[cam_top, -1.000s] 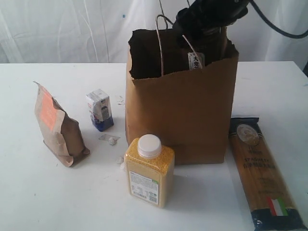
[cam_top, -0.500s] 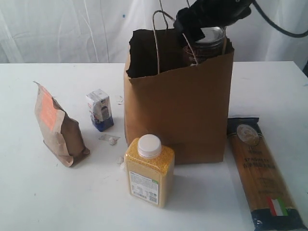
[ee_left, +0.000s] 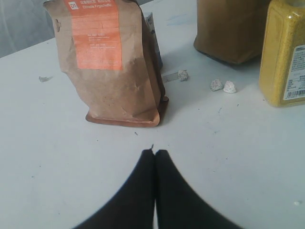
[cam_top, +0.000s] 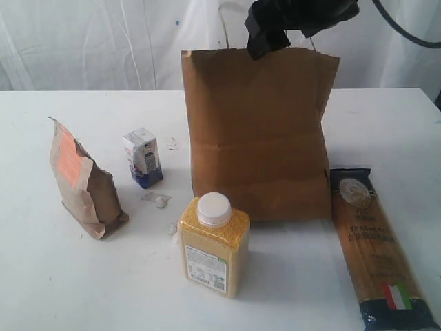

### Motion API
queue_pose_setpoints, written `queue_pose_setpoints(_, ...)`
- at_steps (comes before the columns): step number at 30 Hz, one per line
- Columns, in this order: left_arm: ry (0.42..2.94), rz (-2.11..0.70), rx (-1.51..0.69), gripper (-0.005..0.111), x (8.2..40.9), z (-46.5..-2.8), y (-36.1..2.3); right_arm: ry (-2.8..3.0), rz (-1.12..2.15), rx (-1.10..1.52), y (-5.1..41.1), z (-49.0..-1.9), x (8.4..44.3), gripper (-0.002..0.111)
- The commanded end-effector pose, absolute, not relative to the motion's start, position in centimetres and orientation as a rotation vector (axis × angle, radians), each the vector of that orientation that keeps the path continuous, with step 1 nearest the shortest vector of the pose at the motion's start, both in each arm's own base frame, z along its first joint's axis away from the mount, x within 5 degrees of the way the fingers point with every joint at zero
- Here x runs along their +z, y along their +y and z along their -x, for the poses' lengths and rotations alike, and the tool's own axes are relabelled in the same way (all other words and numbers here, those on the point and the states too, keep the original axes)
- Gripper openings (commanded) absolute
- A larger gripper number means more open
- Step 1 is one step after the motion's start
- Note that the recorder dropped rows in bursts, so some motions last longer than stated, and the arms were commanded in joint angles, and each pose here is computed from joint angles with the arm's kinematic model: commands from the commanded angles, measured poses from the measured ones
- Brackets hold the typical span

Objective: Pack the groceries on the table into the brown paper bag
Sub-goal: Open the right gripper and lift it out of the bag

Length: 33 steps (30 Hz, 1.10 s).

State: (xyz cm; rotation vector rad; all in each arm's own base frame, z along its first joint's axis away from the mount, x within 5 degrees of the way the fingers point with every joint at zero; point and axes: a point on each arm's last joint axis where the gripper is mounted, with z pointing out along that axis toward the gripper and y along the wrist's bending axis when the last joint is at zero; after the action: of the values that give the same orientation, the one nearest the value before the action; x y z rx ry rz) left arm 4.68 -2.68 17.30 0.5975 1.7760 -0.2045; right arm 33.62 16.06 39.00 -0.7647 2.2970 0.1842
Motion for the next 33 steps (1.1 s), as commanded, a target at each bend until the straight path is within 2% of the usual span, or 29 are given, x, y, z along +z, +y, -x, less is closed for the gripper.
queue_pose_setpoints(1, 1.778, -0.588, -0.209, 0.000, 17.2, -4.7, -2.7, 2.282, 0.760, 0.187, 15.8, -33.2, 39.7, 0.079)
queue_pose_setpoints(8, 1.778, -0.588, -0.209, 0.000, 17.2, -4.7, -2.7, 2.251, 0.786, 0.172, 15.2, -31.9, 41.2, 0.079)
queue_pose_setpoints(16, 1.778, -0.588, -0.209, 0.000, 17.2, -4.7, -2.7, 2.229, 0.963, 0.090, 13.9, -29.2, 42.9, 0.079)
queue_pose_setpoints(21, 1.778, -0.588, -0.209, 0.000, 17.2, -4.7, -2.7, 2.204, 1.125, 0.022, 13.1, -27.8, 43.5, 0.072)
queue_pose_setpoints(27, 1.778, -0.588, -0.209, 0.000, 17.2, -4.7, -2.7, 2.119, 1.388, -0.060, 13.0, -27.7, 41.8, 0.069)
queue_pose_setpoints(33, 1.778, -0.588, -0.209, 0.000, 17.2, -4.7, -2.7, 2.018, 1.494, -0.128, 12.7, -29.6, 40.2, 0.069)
